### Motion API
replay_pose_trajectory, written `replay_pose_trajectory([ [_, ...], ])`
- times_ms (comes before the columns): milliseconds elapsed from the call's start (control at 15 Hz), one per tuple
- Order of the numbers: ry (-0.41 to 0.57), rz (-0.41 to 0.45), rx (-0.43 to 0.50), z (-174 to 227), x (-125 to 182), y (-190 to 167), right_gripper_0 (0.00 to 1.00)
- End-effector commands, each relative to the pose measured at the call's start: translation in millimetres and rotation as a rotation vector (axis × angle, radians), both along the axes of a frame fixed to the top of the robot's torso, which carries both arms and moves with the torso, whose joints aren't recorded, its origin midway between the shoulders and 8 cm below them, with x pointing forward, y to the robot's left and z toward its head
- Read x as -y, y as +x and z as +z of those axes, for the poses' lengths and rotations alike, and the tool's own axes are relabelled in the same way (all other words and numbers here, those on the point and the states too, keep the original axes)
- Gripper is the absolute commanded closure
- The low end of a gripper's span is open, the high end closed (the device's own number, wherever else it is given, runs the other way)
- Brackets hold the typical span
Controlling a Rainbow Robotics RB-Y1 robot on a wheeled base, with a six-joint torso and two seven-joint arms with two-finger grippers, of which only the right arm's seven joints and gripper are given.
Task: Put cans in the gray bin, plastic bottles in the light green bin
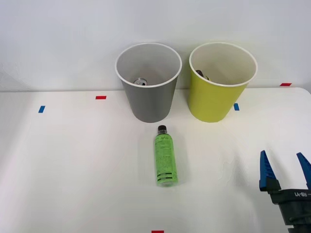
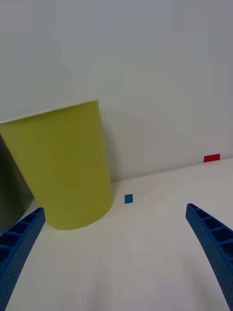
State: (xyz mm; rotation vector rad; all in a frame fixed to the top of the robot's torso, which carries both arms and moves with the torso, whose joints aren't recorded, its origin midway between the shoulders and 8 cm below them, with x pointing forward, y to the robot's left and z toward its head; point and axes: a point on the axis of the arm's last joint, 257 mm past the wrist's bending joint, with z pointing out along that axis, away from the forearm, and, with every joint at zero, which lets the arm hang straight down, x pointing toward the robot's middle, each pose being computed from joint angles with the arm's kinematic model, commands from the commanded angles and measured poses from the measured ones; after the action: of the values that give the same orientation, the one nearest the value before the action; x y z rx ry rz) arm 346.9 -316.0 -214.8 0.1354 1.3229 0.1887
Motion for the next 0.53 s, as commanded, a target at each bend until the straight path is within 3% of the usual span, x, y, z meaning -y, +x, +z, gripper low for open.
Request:
replay_pose_trajectory([
  [67,-0.020,-0.018,-0.036,-21.0,0.3,-1.3,0.00],
  [267,-0.079,0.016,-0.037,-23.5,-12.5,-0.1,0.00],
  [533,0.008,0.092,-0.027,-22.7,-36.5,-0.5,0.00],
])
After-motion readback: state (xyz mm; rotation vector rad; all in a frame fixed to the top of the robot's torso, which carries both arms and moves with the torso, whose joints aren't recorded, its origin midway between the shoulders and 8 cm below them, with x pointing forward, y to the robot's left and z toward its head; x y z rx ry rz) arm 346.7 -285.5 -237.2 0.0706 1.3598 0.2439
